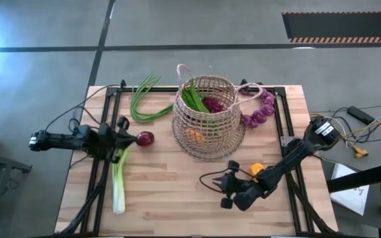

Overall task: Build produce basket
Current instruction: Put the apple into the light brown basket

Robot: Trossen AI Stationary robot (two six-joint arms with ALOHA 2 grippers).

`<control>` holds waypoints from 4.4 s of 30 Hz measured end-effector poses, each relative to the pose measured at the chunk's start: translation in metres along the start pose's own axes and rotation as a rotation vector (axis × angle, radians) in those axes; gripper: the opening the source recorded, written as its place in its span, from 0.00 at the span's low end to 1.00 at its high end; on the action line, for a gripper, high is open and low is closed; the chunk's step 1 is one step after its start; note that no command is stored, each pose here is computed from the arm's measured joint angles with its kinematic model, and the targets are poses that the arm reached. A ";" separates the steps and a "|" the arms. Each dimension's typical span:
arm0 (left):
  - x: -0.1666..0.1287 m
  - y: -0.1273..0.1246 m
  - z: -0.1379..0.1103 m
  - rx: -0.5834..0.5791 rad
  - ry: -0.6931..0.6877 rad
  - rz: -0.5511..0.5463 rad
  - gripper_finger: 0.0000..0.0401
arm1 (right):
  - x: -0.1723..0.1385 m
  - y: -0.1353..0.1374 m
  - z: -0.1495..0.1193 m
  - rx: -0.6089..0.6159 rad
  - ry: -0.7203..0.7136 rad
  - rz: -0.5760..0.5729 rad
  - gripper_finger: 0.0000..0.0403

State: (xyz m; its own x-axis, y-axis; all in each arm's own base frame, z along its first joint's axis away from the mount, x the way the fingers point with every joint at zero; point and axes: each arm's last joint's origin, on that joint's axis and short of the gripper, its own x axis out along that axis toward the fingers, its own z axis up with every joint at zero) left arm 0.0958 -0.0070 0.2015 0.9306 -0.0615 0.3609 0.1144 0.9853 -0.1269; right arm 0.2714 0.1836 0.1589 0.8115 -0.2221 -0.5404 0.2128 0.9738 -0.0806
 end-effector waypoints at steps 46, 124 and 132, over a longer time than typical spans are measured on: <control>0.097 0.018 -0.042 0.252 1.744 0.477 0.88 | 0.048 -0.068 0.004 -0.112 -0.144 -0.127 0.11; 0.204 -0.025 -0.157 0.250 1.026 0.081 0.88 | 0.052 -0.036 -0.030 0.143 -0.095 -0.047 0.11; 0.209 -0.026 -0.157 0.247 1.000 0.077 0.88 | 0.060 -0.036 -0.024 0.125 -0.099 -0.065 0.11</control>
State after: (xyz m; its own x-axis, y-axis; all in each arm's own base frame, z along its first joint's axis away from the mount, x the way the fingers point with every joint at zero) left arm 0.3418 -0.0706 0.1354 0.8089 0.0098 -0.5879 0.0728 0.9905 0.1168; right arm 0.2994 0.1362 0.1093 0.8424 -0.2941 -0.4514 0.3273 0.9449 -0.0049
